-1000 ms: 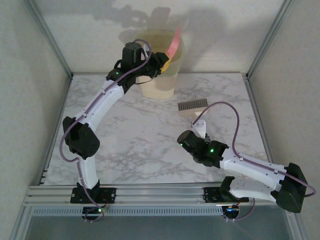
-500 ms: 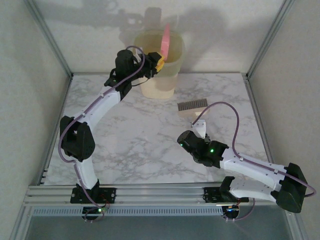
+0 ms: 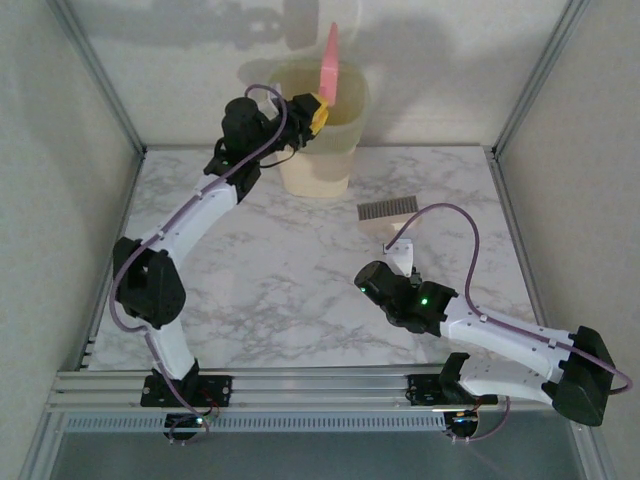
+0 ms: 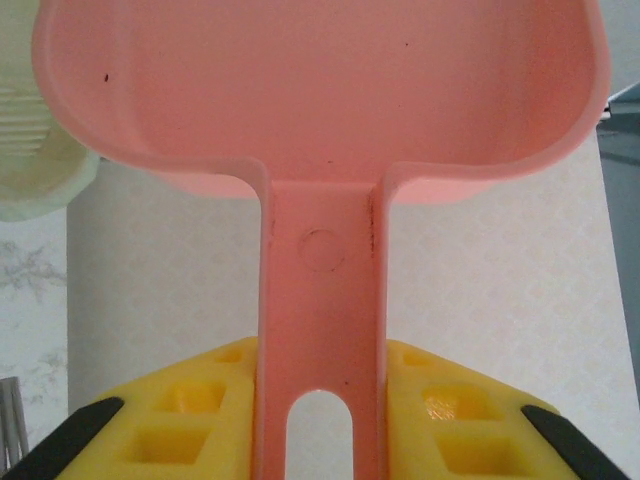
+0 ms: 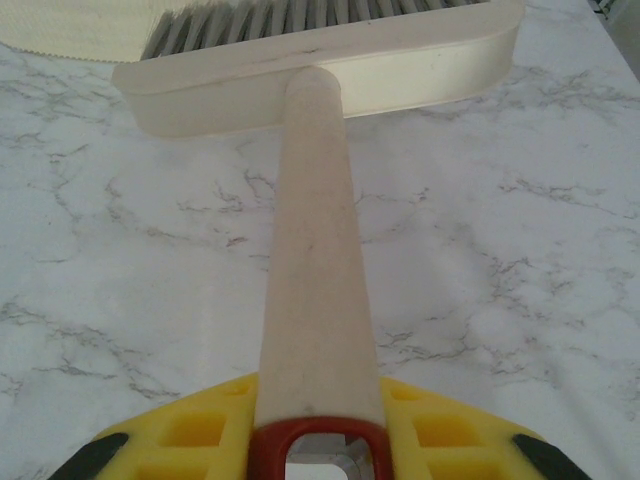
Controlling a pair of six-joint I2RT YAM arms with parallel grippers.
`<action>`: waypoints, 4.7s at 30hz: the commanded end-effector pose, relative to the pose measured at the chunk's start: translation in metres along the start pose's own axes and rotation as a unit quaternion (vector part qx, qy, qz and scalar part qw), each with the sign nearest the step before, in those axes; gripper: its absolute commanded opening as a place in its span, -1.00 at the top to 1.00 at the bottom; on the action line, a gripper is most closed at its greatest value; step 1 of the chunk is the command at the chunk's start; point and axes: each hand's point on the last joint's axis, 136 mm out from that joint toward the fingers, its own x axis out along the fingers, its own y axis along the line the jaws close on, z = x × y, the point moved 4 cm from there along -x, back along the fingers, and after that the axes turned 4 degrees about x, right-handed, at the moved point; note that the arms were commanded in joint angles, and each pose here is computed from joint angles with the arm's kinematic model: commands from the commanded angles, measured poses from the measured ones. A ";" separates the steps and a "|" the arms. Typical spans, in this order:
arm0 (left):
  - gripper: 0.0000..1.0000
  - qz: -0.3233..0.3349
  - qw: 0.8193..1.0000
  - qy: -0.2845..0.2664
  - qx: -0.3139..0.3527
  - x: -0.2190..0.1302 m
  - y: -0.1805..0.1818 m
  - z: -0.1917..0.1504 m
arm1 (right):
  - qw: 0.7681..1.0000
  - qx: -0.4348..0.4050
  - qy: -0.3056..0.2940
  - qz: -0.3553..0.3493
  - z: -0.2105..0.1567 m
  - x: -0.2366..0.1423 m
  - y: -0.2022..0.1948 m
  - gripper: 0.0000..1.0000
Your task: Sweep away the paper scraps from the table
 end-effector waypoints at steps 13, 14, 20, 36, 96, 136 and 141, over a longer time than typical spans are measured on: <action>1.00 0.043 0.963 0.011 0.265 -0.067 -0.053 -0.125 | 0.996 0.052 -0.052 -0.059 0.012 -0.009 -0.032 1.00; 1.00 0.049 0.959 0.014 0.280 -0.074 -0.051 -0.135 | 0.995 0.057 -0.053 -0.061 0.012 -0.009 -0.034 1.00; 1.00 0.103 0.935 0.029 0.337 -0.111 -0.028 -0.178 | 0.992 0.095 -0.050 -0.062 0.010 -0.008 -0.049 1.00; 1.00 0.384 0.823 0.163 0.385 -0.176 0.184 -0.239 | 0.992 0.119 0.030 0.008 -0.010 0.022 -0.034 1.00; -0.59 0.485 0.757 0.069 0.433 -0.178 0.222 -0.209 | 0.986 0.057 0.138 0.070 -0.033 0.051 0.020 0.50; -0.99 0.426 0.704 -0.455 0.340 -0.325 0.147 -0.042 | 0.976 0.191 -0.102 0.014 -0.004 -0.002 -0.080 -0.98; -0.99 0.450 0.679 -0.457 0.357 -0.322 0.149 -0.006 | 0.975 0.207 -0.078 0.003 0.035 0.009 -0.076 -0.97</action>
